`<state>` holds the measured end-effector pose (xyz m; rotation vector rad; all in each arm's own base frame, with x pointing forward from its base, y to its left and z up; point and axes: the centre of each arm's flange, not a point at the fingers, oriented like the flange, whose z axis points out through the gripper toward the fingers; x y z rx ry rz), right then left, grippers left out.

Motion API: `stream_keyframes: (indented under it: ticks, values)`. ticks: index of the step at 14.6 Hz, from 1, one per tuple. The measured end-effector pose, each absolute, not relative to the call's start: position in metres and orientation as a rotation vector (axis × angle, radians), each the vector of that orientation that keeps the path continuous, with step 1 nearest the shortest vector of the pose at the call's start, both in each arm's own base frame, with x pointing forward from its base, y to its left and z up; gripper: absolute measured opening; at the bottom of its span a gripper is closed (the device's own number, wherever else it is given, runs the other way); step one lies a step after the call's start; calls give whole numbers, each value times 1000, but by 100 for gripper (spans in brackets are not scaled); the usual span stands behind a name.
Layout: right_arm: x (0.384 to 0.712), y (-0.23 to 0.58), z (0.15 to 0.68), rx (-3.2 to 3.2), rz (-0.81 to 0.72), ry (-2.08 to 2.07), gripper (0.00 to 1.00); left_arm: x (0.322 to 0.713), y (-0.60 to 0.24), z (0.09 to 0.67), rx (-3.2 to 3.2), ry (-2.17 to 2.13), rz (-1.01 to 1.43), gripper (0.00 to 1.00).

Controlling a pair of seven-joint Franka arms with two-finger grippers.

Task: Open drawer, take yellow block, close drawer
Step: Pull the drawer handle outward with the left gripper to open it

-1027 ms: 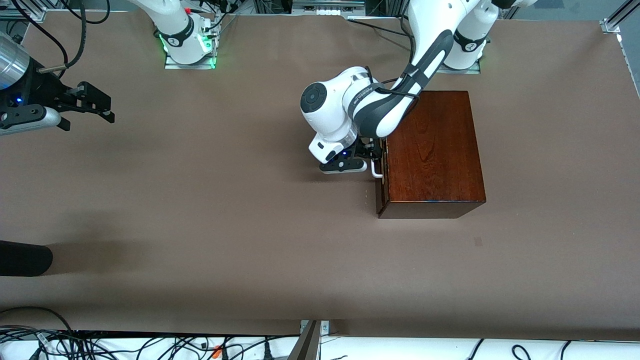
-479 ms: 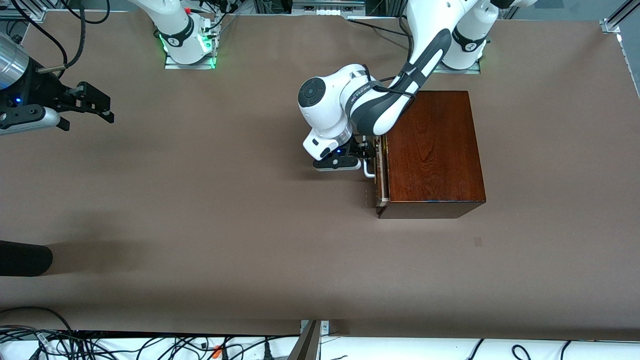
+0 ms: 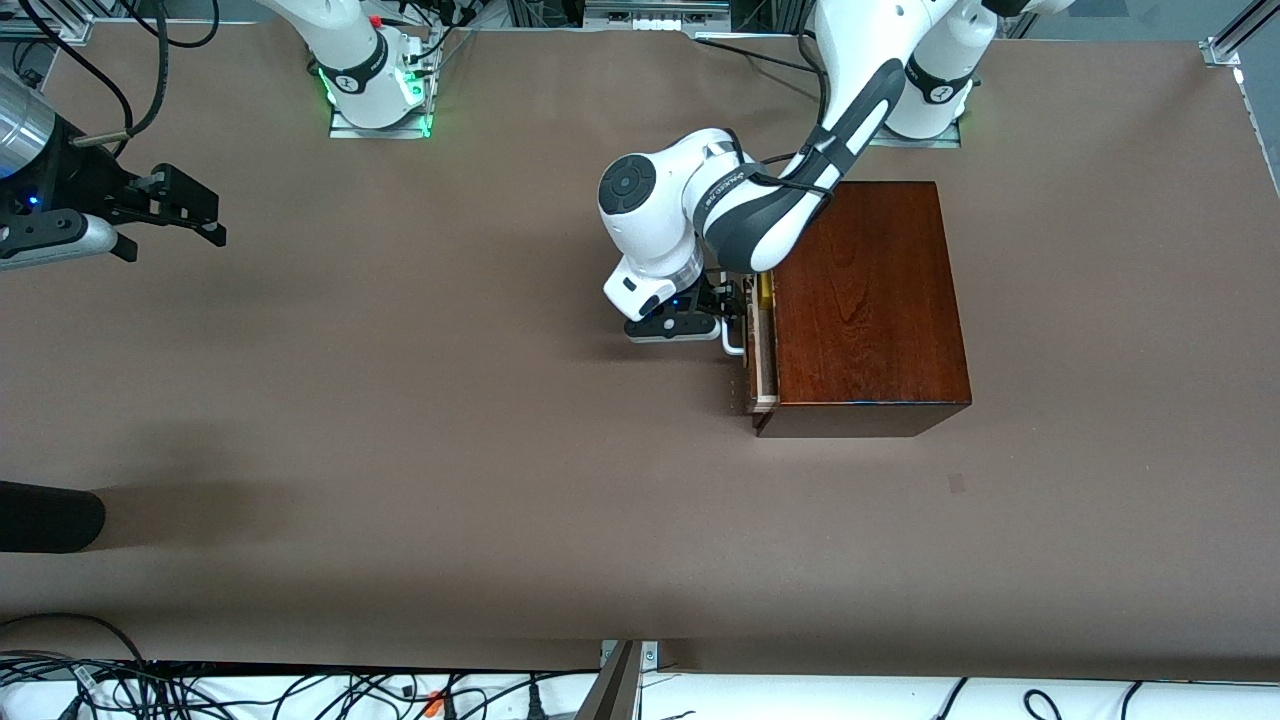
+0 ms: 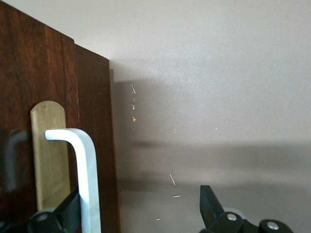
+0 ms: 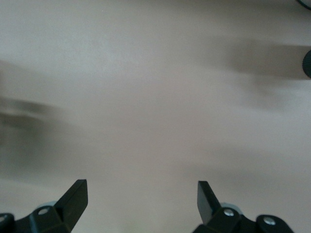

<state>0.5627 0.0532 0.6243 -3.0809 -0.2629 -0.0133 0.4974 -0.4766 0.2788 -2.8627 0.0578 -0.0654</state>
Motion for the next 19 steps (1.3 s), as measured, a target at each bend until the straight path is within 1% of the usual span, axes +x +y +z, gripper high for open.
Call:
stream_keyframes:
  ticks: [19]
  values:
    - [563,53,624,-3081,-13,-262,100,492,-495,279,-2890,-77,-124,100]
